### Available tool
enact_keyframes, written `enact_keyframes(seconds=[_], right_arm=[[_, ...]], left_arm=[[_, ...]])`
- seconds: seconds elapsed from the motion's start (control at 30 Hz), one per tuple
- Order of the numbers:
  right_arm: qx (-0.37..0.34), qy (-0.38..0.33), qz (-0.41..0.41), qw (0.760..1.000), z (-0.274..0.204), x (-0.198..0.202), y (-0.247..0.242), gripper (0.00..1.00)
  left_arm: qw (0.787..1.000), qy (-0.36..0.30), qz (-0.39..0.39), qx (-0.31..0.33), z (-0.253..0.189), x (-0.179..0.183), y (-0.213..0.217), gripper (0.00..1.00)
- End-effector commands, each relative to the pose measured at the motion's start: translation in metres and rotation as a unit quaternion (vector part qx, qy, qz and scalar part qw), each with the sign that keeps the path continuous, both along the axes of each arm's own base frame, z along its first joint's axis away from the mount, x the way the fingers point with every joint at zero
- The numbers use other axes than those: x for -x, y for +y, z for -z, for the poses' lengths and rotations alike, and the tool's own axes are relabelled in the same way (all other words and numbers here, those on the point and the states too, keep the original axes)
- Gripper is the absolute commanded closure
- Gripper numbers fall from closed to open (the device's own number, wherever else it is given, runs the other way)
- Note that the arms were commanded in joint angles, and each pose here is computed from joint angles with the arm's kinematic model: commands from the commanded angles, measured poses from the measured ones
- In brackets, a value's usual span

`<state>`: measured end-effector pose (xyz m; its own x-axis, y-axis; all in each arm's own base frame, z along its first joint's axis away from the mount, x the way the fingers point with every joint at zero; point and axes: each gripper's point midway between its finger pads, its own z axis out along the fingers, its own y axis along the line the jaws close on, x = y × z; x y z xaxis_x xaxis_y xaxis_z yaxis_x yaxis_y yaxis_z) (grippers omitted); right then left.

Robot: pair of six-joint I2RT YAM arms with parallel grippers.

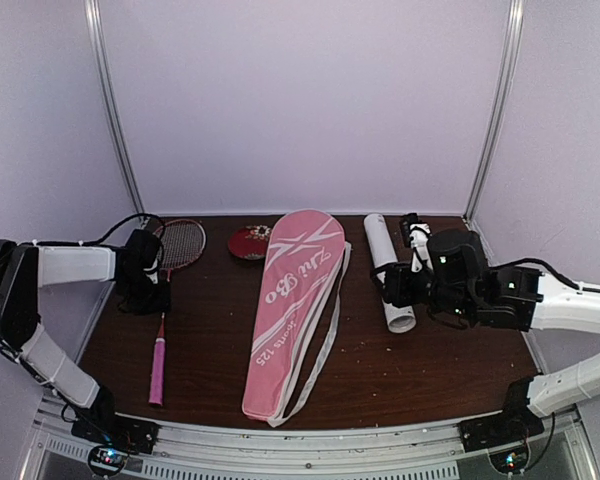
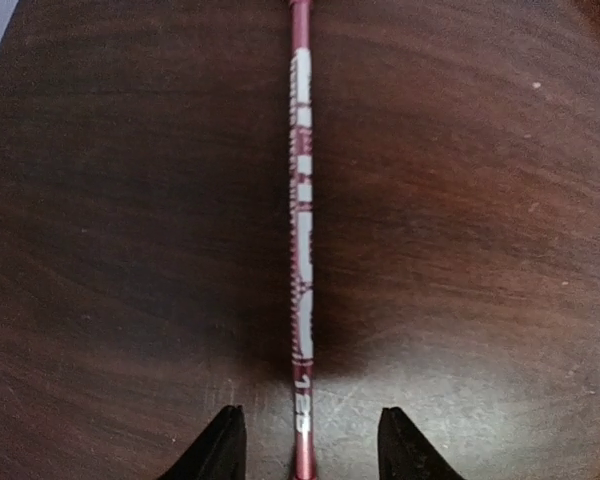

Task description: Pack up the badminton gear

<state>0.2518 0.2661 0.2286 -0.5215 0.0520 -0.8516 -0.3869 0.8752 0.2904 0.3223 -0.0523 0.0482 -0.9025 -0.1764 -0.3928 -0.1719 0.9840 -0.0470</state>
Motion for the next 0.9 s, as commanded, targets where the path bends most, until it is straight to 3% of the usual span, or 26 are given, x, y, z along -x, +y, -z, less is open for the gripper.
enact_keyframes(seconds=[0.0,0.03,0.1,0.13,0.3,0.63,0.87], right_arm=[[0.002,-0.019,0.042,0.999,-0.017,-0.013,-0.027,0.45],[-0.002,-0.024,0.05,0.998,-0.019,-0.014,-0.032,0.43],[-0.016,-0.041,0.061,0.997,-0.025,-0.013,-0.041,0.25],[-0.023,-0.048,0.063,0.997,-0.026,-0.012,-0.043,0.2],[-0.023,-0.049,0.063,0.997,-0.023,-0.014,-0.045,0.12],[-0.053,-0.04,0.019,0.998,-0.036,-0.011,-0.026,0.09],[-0.073,-0.037,-0.008,0.997,-0.043,-0.007,-0.016,0.08]], left_arm=[[1.0,-0.012,0.009,0.0,0.002,-0.025,0.004,0.54],[1.0,-0.007,0.012,-0.001,0.005,-0.029,0.003,0.55],[1.0,0.005,0.015,-0.008,0.012,-0.033,0.003,0.58],[1.0,0.013,0.015,-0.015,0.017,-0.035,0.004,0.59],[1.0,0.016,0.018,-0.019,0.016,-0.043,0.005,0.68],[0.998,0.059,0.031,0.016,0.023,-0.035,-0.008,0.76],[0.996,0.066,-0.028,0.057,0.038,-0.013,-0.015,0.74]])
